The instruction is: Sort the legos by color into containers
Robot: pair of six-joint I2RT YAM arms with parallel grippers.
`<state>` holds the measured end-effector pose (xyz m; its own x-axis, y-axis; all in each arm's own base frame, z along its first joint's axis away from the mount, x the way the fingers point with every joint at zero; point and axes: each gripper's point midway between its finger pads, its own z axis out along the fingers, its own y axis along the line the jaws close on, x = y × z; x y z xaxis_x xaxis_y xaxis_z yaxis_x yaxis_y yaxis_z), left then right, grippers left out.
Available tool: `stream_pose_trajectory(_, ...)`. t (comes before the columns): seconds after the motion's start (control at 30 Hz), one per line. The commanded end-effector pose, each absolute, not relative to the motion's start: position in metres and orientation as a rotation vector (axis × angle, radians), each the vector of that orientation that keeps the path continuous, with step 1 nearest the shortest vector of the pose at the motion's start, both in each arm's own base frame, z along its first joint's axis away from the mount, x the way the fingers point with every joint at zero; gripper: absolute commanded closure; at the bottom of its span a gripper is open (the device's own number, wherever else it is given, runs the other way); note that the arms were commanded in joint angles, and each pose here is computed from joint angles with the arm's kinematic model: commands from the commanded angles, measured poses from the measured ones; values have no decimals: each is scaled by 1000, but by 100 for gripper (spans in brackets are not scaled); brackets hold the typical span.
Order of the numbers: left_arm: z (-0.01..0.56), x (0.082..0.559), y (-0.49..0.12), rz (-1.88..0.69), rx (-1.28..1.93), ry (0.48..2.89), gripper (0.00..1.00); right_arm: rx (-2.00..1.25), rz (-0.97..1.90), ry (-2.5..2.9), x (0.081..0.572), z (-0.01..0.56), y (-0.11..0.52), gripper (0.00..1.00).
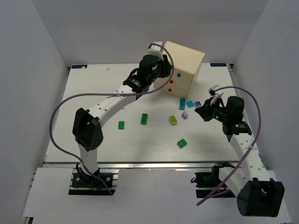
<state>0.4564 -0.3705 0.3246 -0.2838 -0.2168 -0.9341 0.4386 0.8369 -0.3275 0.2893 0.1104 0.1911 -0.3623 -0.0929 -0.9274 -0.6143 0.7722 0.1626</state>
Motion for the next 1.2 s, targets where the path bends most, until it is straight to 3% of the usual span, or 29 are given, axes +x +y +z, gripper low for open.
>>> stream_pose_trajectory(0.0,371,469,-363,-612,133,1628,97,-560,626,1837,288,201,114,100)
stream_pose_trajectory(0.37,351,498,-349,-396,129,1618,93,-573,656,1831,285,201,118,100)
stream_pose_trajectory(0.5,337,507,-343,-310,126,1649,81,-582,670,1828,283,200,119,100)
stream_pose_trajectory(0.7,328,515,-337,-229,128,1663,67,-585,683,1815,281,201,116,91)
stream_pose_trajectory(0.77,321,520,-333,-211,125,1678,60,-597,701,1811,280,200,118,87)
stream_pose_trajectory(0.83,319,520,-333,-206,129,1681,44,-608,715,1805,278,200,119,80)
stream_pose_trajectory(0.9,319,520,-333,-206,127,1684,36,-615,722,1800,277,200,119,73)
stream_pose_trajectory(1.03,328,523,-328,-214,113,1675,30,-654,754,1783,272,200,123,49)
stream_pose_trajectory(1.17,349,522,-325,-242,103,1649,31,-779,756,1731,264,198,128,45)
